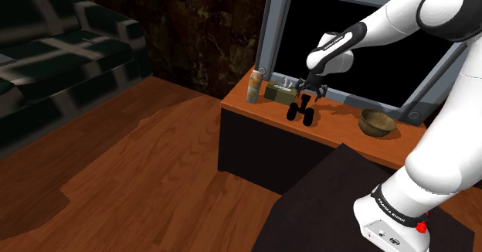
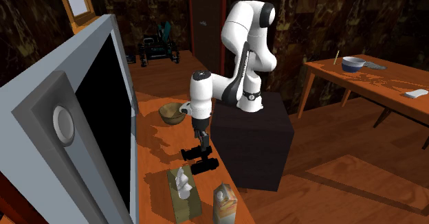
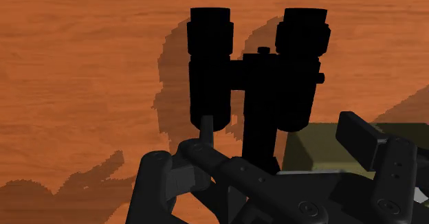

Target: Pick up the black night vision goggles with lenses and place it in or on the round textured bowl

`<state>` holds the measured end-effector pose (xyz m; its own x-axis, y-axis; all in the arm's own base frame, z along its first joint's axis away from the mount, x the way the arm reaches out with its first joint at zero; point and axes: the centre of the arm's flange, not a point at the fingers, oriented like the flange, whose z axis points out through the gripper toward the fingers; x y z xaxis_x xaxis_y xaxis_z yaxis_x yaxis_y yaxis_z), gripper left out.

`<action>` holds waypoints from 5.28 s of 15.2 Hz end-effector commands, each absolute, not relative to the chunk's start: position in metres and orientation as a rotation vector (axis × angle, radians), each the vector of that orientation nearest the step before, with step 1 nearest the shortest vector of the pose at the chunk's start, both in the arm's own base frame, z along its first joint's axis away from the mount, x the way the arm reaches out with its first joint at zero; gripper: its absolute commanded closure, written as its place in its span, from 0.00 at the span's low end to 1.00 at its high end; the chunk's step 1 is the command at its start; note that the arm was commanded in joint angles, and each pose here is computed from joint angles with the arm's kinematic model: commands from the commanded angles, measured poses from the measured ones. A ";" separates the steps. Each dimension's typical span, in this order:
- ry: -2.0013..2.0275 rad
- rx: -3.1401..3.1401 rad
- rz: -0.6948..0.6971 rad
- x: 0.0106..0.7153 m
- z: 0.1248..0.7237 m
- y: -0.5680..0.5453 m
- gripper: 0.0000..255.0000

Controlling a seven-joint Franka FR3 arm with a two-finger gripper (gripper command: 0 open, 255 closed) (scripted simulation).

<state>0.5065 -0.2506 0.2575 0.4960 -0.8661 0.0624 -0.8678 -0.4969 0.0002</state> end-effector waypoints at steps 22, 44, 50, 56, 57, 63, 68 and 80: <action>-1.591 2.669 0.085 0.512 0.209 -0.260 1.00; -1.591 2.669 0.085 0.512 0.309 -0.260 1.00; -1.591 2.669 0.085 0.512 0.341 -0.260 1.00; -1.591 2.669 0.085 0.512 0.372 -0.260 1.00; -1.591 2.669 0.085 0.512 0.378 -0.260 1.00; -1.591 2.669 0.085 0.458 0.388 -0.298 1.00; -1.591 2.669 0.085 0.405 0.393 -0.337 1.00; -1.591 2.669 0.085 0.277 0.407 -0.430 1.00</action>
<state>0.2878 -0.4197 0.4039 0.4733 -0.8787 0.0626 -0.8804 -0.4742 0.0008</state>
